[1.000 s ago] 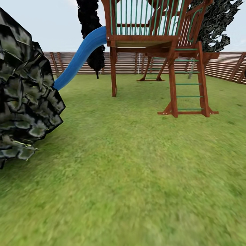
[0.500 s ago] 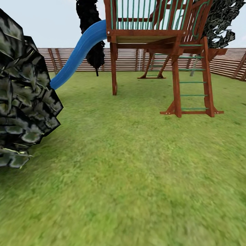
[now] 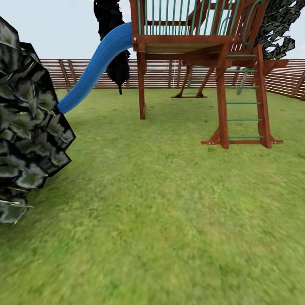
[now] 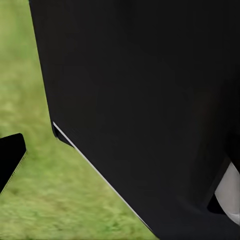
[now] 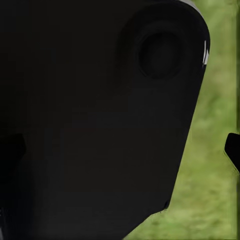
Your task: Take the three Easter eggs out of the wicker basket on the lawn in the garden, then place them on the lawn next to a single tree (choose any tree) so that all three eggs are next to the same tree and none are left in the basket.
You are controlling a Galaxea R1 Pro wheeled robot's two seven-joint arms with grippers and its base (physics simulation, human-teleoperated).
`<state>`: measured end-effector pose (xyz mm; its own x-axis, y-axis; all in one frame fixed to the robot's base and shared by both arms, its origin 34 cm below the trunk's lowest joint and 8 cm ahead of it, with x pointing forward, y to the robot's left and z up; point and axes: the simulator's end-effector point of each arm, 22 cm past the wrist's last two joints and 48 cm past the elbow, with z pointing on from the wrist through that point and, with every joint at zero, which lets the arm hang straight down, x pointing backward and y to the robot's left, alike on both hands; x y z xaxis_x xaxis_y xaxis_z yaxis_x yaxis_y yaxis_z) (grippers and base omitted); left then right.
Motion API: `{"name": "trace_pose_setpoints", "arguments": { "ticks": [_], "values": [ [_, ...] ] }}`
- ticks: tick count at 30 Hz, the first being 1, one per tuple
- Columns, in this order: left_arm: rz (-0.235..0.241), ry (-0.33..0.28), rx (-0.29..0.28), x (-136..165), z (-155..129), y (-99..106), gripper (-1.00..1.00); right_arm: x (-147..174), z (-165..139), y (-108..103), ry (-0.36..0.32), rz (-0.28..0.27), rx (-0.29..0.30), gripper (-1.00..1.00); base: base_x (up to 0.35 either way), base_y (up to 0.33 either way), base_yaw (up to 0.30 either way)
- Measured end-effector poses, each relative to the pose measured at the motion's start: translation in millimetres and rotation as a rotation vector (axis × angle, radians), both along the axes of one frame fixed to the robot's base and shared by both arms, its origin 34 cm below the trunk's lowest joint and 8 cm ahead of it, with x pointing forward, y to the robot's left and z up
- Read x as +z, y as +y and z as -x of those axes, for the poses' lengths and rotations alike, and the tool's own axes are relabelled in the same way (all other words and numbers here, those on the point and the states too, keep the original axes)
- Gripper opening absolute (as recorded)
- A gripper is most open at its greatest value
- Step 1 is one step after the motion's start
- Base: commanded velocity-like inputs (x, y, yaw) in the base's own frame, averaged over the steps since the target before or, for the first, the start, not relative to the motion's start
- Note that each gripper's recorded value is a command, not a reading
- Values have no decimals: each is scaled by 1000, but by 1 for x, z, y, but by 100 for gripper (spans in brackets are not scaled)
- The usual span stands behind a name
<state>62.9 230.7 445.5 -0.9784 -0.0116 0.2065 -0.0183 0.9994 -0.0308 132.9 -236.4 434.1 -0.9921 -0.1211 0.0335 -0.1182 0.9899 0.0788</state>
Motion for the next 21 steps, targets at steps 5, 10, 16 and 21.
{"name": "trace_pose_setpoints", "arguments": {
  "ticks": [5,10,16,21],
  "values": [
    [0,5,-2,0,2,0,100,0,0,0,0,0,2,100,325,1,0],
    [2,8,-4,1,3,-1,100,0,0,-3,0,5,-3,100,329,0,0],
    [2,5,-4,1,2,-1,100,0,1,-3,1,5,-3,100,331,0,0],
    [3,4,-5,0,2,-1,100,0,1,-3,1,4,0,100,331,0,0]
  ]
}}
